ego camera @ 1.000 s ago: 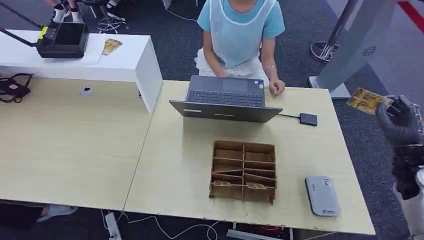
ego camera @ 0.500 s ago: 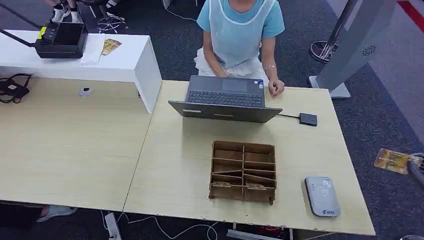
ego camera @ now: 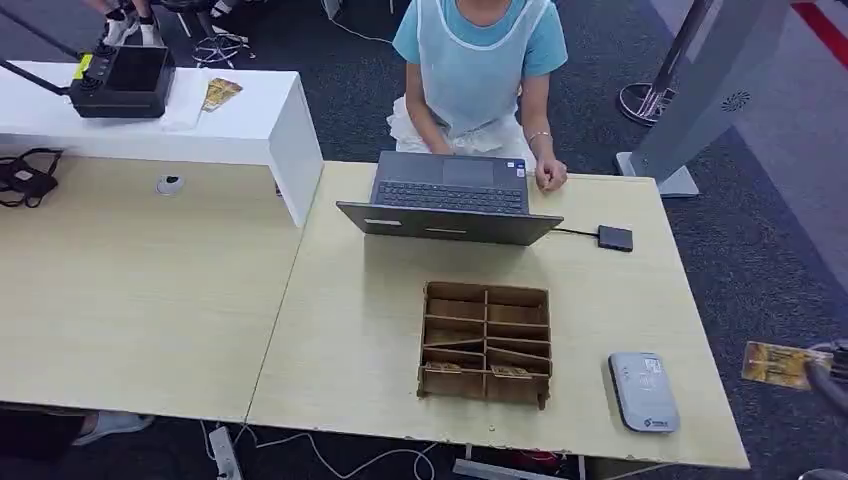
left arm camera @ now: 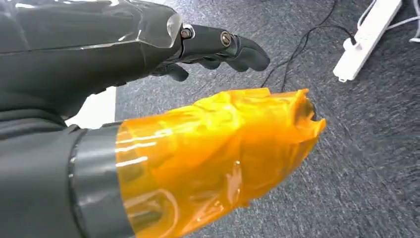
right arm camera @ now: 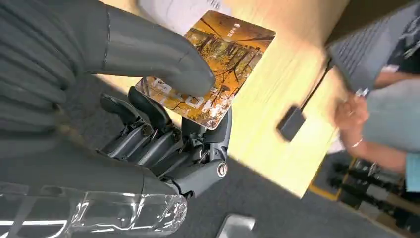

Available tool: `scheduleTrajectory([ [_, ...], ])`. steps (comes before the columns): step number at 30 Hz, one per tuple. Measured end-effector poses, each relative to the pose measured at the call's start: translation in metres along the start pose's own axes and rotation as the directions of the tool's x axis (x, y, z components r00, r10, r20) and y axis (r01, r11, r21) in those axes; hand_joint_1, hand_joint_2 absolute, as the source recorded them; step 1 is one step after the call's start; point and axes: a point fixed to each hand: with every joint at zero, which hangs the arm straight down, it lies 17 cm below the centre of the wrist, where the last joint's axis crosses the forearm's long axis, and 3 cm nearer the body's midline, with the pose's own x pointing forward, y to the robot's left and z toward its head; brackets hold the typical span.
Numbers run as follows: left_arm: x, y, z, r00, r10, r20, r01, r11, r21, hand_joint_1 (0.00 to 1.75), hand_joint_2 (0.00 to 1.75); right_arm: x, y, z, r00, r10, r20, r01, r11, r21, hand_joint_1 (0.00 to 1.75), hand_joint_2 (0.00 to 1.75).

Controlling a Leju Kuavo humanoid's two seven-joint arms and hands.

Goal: Pass the card to the sensor for recognition and then transmit it.

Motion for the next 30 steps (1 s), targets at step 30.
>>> scheduleTrajectory([
  [30, 0.007, 0.000, -0.001, 0.999, -0.027, 0.038, 0.027, 1.000, -0.003, 0.00, 0.00, -0.081, 0.101, -0.025, 0.981, -0.118, -0.154, 0.136, 0.984, 0.114, 1.75, 1.75],
])
